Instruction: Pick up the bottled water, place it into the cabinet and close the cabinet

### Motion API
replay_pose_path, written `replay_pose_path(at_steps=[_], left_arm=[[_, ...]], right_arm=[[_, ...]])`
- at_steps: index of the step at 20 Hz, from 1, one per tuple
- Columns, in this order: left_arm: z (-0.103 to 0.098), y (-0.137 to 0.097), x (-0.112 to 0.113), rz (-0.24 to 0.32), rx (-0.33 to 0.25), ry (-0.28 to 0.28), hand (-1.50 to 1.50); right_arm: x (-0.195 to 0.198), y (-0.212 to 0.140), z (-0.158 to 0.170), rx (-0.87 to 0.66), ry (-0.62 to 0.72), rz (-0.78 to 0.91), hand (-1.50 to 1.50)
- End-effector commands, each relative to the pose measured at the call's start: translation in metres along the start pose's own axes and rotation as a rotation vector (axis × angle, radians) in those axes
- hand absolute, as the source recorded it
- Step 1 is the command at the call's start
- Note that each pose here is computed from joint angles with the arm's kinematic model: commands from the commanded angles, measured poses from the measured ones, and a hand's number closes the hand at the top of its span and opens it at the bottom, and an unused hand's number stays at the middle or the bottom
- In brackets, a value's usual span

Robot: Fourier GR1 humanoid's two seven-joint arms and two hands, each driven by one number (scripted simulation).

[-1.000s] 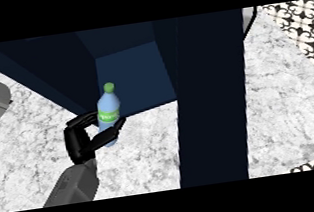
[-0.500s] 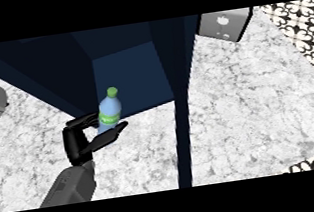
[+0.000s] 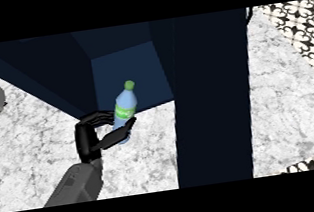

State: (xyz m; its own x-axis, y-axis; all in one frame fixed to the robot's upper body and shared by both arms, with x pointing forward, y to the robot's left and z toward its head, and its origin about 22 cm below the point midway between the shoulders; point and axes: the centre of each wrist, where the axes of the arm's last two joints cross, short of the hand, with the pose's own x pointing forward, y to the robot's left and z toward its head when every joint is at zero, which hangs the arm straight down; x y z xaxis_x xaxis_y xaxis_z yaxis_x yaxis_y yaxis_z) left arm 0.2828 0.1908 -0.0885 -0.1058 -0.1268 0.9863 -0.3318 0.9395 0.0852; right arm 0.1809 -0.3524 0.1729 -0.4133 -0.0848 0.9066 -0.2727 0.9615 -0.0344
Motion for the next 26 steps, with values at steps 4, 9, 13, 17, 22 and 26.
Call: replay_pose_path(at_steps=[4,9,13,17,22,26], left_arm=[[-0.053,-0.081,0.083,0.192,-0.172,-0.196,1.50],[-0.053,-0.089,0.085,0.225,-0.209,-0.157,1.50],[-0.045,-0.092,0.080,0.277,-0.260,-0.169,1.50],[-0.036,-0.100,0.079,0.362,-0.302,-0.110,1.50],[-0.019,-0.106,0.066,0.427,-0.351,-0.118,1.50],[-0.014,-0.085,0.055,0.519,-0.439,-0.095,1.50]], right_arm=[[0.001,-0.001,0.005,-0.015,0.008,0.024,-1.50],[0.007,-0.002,0.008,-0.014,-0.002,0.052,-1.50],[0.016,-0.001,0.007,0.018,0.020,0.085,-1.50],[0.020,0.004,0.015,0.031,0.032,0.098,-1.50],[0.027,0.010,0.018,0.057,0.047,0.098,1.50],[0.042,0.029,0.039,0.087,0.069,0.095,1.50]])
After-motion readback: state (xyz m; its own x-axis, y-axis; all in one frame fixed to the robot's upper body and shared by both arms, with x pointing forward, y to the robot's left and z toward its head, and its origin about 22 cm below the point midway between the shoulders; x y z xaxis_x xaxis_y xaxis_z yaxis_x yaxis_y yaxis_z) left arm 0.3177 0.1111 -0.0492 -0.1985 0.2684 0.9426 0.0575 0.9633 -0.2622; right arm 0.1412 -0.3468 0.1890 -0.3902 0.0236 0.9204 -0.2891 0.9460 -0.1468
